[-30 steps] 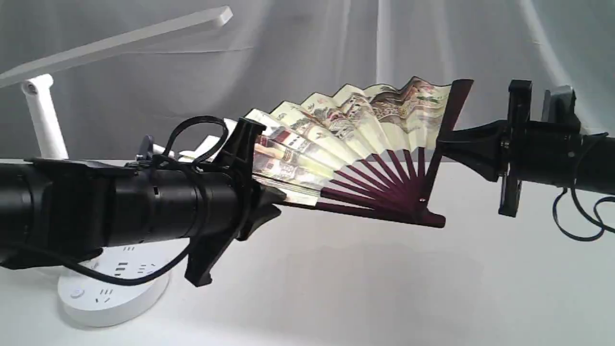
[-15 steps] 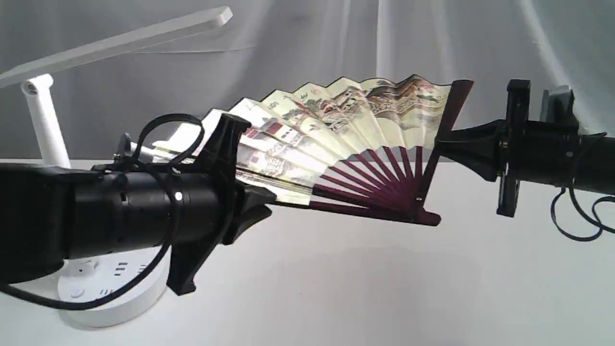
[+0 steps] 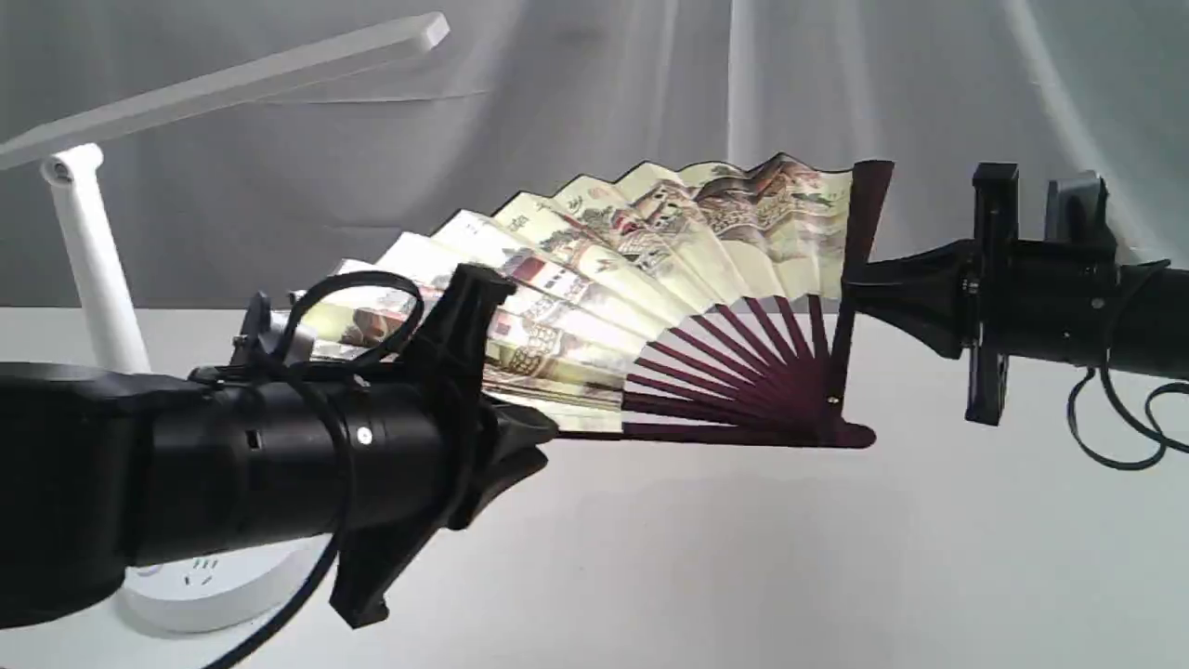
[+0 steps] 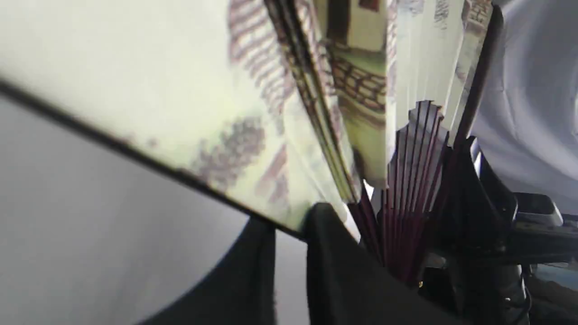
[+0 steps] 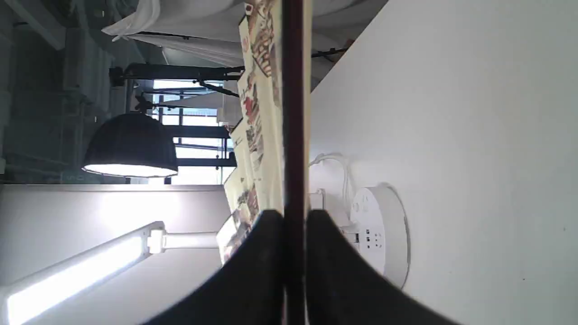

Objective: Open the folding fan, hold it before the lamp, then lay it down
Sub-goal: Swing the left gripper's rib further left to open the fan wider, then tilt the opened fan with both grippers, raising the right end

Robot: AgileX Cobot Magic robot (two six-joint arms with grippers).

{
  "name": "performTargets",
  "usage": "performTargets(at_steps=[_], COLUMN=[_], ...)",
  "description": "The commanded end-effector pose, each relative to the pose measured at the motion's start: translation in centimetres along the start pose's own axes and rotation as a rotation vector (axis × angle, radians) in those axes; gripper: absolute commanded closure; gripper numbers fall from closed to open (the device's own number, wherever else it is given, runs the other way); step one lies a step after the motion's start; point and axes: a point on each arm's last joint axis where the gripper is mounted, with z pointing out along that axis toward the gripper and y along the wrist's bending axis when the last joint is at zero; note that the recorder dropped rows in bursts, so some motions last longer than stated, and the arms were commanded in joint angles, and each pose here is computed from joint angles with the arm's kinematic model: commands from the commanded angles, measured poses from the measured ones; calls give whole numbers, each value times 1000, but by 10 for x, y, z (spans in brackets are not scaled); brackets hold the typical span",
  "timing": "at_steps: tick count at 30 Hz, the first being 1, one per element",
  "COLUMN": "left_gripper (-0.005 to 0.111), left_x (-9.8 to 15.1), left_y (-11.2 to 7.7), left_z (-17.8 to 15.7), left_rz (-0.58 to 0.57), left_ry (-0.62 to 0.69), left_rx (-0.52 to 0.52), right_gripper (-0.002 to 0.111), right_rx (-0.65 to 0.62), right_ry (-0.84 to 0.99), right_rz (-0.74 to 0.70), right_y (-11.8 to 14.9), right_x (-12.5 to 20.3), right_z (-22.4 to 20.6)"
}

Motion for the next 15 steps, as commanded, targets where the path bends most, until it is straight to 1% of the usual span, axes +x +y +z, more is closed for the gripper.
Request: performTargets(at_steps=[1,3,6,10,15], left_gripper=[107,107,107,107,107], left_x=[11,15,12,12,12], left_y=[3,2,3,3,1], left_z=[-1,-1,-1,-1,-3], left_rz=[66,74,74,72,68], left_ry=[26,30,2,1,0], left_rx=[-7,-9,-17,-17,-10], right_gripper=[108,108,108,108,108], right_rx=[-24,-19,-18,-20,-9], right_ry=[-60,-65,-66,-66,-114], right_rz=[-2,-2,-2,-2,4], right_y=[7,7,6,7,3], right_x=[-6,-6,-7,-7,-16], right_z=[-5,-5,-5,-5,-20])
